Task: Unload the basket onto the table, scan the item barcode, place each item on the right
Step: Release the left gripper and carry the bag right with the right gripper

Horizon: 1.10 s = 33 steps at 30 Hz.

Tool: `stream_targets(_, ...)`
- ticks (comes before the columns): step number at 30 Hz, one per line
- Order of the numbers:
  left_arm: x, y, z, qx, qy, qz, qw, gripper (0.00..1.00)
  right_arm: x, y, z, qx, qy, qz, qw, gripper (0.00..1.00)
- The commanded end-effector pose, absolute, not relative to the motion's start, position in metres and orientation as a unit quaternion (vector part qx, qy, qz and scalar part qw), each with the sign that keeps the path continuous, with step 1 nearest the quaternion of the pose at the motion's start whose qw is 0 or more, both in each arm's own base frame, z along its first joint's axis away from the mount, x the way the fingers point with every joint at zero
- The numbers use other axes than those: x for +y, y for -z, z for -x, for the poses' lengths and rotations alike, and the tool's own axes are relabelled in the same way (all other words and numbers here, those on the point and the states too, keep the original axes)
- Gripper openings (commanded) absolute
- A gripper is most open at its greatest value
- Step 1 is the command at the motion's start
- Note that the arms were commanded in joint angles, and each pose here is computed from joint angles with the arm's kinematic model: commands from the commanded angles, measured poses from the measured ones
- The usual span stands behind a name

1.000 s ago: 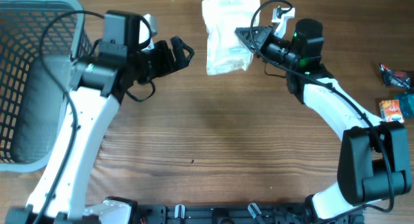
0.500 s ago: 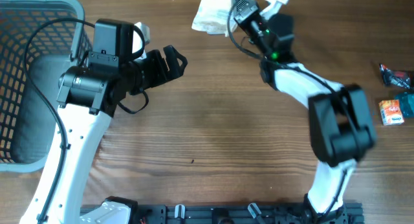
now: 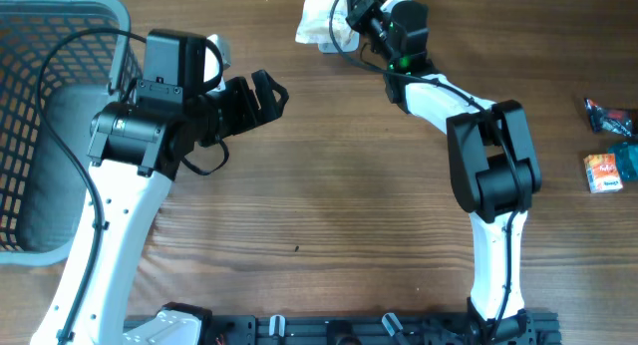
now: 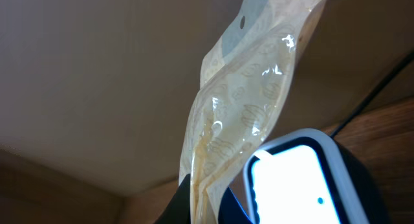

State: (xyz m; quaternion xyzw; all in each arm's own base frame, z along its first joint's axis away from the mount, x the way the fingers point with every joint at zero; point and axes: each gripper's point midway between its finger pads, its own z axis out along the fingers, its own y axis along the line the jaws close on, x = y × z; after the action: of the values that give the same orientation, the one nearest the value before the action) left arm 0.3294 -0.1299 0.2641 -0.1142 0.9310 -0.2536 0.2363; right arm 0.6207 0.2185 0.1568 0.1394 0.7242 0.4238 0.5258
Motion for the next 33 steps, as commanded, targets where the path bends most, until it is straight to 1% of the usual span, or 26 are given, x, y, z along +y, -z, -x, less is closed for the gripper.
stream_targets(1,-0.128,-0.27,-0.332,0.929,0.251,0.111,0.247,1.0,0.205,-0.157,-0.629,0.726,-0.405,-0.105,0.546,0.05)
stream_targets(4,-0.128,-0.27,-0.332,0.929,0.251,0.111,0.247,1.0,0.183,-0.179,-0.632,0.715,-0.41,-0.1,0.557,0.05)
stream_targets(5,-0.128,-0.27,-0.332,0.929,0.251,0.111,0.247,1.0,0.171,-0.195,-0.632,0.707,-0.412,-0.095,0.566,0.05)
stream_targets(6,-0.128,-0.27,-0.332,0.929,0.251,0.111,0.247,1.0,0.148,-0.222,-0.632,0.697,-0.413,-0.092,0.579,0.05)
stream_targets(7,-0.128,-0.27,-0.332,0.929,0.251,0.111,0.247,1.0,0.134,-0.235,-0.631,0.695,-0.41,-0.096,0.583,0.05)
stream_targets(9,-0.128,-0.27,-0.332,0.929,0.251,0.111,0.248,1.0,0.096,-0.252,-0.63,0.703,-0.387,-0.126,0.583,0.05)
stream_targets(11,-0.128,-0.27,-0.332,0.929,0.251,0.111,0.247,1.0,0.041,-0.254,-0.624,0.725,-0.339,-0.187,0.57,0.05)
stream_targets(14,-0.128,-0.27,-0.332,0.929,0.251,0.111,0.247,1.0,-0.052,-0.235,-0.599,0.762,-0.222,-0.287,0.537,0.05)
stream_targets(16,-0.128,-0.27,-0.332,0.929,0.251,0.111,0.247,1.0,-0.114,-0.213,-0.57,0.774,-0.139,-0.366,0.498,0.05)
stream_targets(19,-0.128,-0.27,-0.332,0.929,0.251,0.111,0.247,1.0,-0.203,-0.17,-0.509,0.777,-0.027,-0.47,0.419,0.05)
stream_targets(20,-0.128,-0.27,-0.332,0.929,0.251,0.111,0.247,1.0,-0.238,-0.154,-0.479,0.772,0.016,-0.503,0.387,0.05)
stream_targets(23,-0.128,-0.27,-0.332,0.929,0.251,0.111,0.247,1.0,-0.291,-0.14,-0.441,0.772,0.056,-0.514,0.37,0.05)
stream_targets(26,-0.128,-0.27,-0.332,0.929,0.251,0.111,0.247,1.0,-0.317,-0.138,-0.429,0.791,0.054,-0.477,0.379,0.05)
stream_targets(27,-0.128,-0.27,-0.332,0.929,0.251,0.111,0.247,1.0,-0.326,-0.138,-0.422,0.786,0.057,-0.485,0.378,0.08)
stream_targets(28,-0.128,-0.27,-0.332,0.929,0.251,0.111,0.247,1.0,-0.331,-0.139,-0.419,0.782,0.06,-0.49,0.38,0.17)
stream_targets(29,-0.128,-0.27,-0.332,0.929,0.251,0.111,0.247,1.0,-0.336,-0.14,-0.417,0.779,0.062,-0.492,0.383,0.43)
stream_targets(30,-0.128,-0.27,-0.332,0.929,0.251,0.111,0.247,1.0,-0.338,-0.141,-0.416,0.777,0.063,-0.493,0.387,0.65)
stream_targets(32,-0.128,-0.27,-0.332,0.929,0.251,0.111,0.247,1.0,-0.335,-0.144,-0.423,0.787,0.051,-0.47,0.396,0.91)
stream_targets(33,-0.128,-0.27,-0.332,0.929,0.251,0.111,0.247,1.0,-0.329,-0.146,-0.43,0.801,0.036,-0.442,0.403,1.0)
